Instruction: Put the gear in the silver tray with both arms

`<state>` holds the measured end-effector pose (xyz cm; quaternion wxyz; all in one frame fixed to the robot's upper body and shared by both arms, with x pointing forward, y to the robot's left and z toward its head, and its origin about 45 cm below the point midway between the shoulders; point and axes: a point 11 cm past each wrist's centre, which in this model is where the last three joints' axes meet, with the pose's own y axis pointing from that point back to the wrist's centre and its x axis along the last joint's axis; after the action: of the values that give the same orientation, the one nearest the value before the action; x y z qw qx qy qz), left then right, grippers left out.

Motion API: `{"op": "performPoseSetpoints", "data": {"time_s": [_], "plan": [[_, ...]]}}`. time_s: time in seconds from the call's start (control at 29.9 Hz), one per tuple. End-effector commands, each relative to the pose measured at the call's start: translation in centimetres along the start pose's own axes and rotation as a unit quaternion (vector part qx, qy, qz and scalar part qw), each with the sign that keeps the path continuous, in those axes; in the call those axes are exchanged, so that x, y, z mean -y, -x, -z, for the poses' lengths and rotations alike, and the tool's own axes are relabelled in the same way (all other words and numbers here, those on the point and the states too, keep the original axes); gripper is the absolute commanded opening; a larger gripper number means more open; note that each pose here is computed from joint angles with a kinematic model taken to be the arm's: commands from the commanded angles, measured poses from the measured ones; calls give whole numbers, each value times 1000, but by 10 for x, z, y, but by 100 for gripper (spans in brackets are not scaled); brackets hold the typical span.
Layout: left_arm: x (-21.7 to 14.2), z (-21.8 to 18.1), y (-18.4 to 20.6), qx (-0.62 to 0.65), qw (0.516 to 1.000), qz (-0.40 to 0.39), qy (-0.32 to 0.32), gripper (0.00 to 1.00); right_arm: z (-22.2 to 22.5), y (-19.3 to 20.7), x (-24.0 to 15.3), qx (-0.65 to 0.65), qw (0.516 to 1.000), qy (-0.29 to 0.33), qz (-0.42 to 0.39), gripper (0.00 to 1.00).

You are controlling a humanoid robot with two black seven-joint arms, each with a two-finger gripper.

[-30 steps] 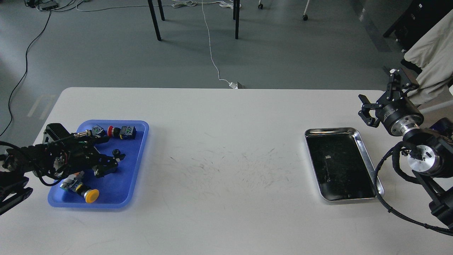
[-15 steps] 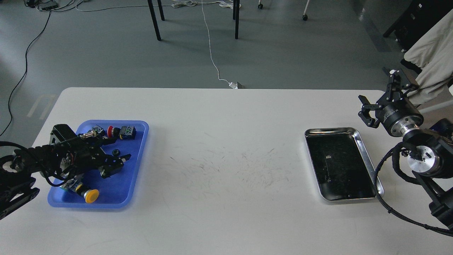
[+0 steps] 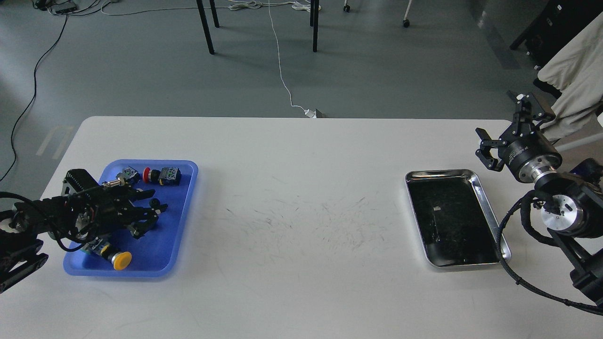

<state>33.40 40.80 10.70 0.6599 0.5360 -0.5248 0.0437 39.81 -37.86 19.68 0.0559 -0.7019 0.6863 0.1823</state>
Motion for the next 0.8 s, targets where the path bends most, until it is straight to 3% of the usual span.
{"op": "performPoseSetpoints", "data": {"time_s": [0.0, 0.6, 0.77], "plan": [[0, 0, 0, 0, 1000, 0, 0, 45, 0, 0, 0, -1, 1000, 0, 0, 99], [2, -5, -1, -5, 1000, -4, 6, 26, -4, 0, -1, -8, 1000, 4, 1, 99], [2, -5, -1, -5, 1000, -4, 7, 26, -4, 0, -1, -15, 1000, 4, 1, 99]]}}
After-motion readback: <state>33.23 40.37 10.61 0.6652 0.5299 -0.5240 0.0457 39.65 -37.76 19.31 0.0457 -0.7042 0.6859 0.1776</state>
